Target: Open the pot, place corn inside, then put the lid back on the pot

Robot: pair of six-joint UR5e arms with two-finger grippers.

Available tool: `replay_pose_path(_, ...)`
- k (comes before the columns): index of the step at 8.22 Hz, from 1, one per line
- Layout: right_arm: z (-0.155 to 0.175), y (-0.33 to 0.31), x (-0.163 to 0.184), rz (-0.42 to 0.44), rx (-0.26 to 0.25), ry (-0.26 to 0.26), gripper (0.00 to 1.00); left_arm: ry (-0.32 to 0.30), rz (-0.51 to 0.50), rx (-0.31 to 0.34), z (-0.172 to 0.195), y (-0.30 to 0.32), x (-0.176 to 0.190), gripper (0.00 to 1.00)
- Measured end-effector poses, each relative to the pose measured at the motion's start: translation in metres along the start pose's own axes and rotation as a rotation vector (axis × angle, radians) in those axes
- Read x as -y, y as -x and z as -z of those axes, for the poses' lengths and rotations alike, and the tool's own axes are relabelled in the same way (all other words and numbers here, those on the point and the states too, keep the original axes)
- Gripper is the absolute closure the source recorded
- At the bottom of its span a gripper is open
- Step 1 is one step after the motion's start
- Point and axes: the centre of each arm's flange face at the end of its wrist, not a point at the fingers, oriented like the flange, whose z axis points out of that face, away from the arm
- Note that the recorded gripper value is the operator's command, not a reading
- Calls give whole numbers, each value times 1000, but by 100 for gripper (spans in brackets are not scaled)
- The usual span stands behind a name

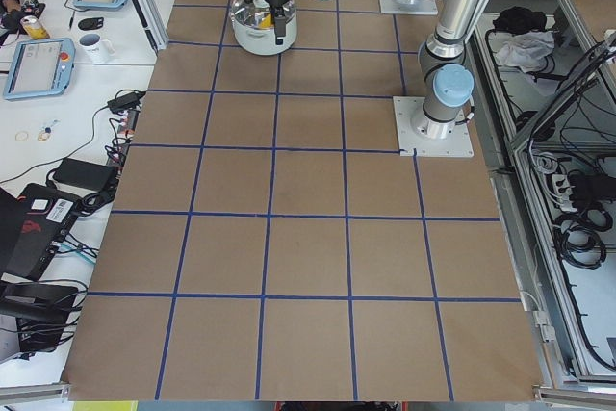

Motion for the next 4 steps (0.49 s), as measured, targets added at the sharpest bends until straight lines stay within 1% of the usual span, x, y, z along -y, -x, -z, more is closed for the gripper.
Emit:
replay_pose_path(2, 4, -22, -12, 15, 9, 24, 0, -3, -1, 3, 2, 0, -2, 0)
replay_pose_path(4, 1, -24, -16, 17, 17, 30, 0, -1, -2, 7, 0, 1, -2, 0)
